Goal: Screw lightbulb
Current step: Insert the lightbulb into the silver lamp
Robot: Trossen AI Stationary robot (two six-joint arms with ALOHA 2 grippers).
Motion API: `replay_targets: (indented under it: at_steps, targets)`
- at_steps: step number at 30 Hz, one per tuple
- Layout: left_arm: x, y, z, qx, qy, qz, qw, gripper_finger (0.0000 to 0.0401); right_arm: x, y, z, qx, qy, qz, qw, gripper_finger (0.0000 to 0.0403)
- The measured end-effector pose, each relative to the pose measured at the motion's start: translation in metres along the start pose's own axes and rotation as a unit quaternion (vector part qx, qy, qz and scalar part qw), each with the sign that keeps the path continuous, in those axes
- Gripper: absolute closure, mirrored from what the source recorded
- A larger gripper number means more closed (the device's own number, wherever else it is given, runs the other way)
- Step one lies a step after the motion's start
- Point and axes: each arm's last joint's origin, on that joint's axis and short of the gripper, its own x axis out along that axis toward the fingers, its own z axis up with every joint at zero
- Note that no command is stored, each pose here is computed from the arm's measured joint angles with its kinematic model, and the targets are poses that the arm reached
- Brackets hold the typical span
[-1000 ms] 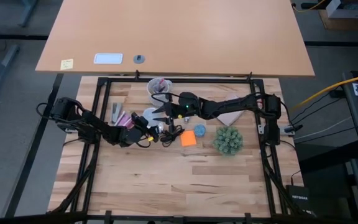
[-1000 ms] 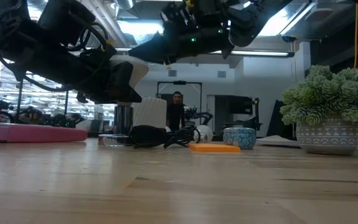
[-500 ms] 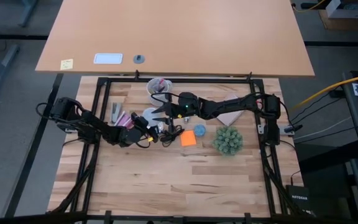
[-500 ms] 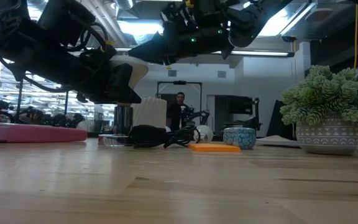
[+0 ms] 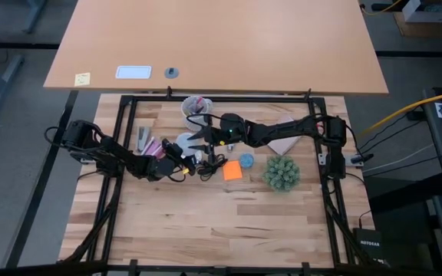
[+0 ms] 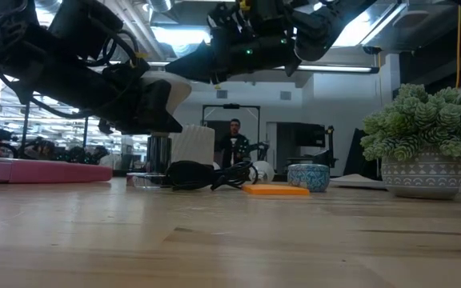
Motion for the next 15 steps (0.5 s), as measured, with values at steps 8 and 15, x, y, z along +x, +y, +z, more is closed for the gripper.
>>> replay_targets:
  at_steps: [8,15]
  targets:
    - [-0.0002,-0.0001,-0.0003,0.011,0.001,-0.001,1.0,0.0246,0.0001,0.0002,-0.0003,0.0,0.0,0.003,1.0,0.026]
    - [-0.0001,0.0003,-0.0009,0.018,0.003,0.0,1.0,0.0246,0.0001,0.0002,-0.0003,0.0,0.0,0.003,1.0,0.026]
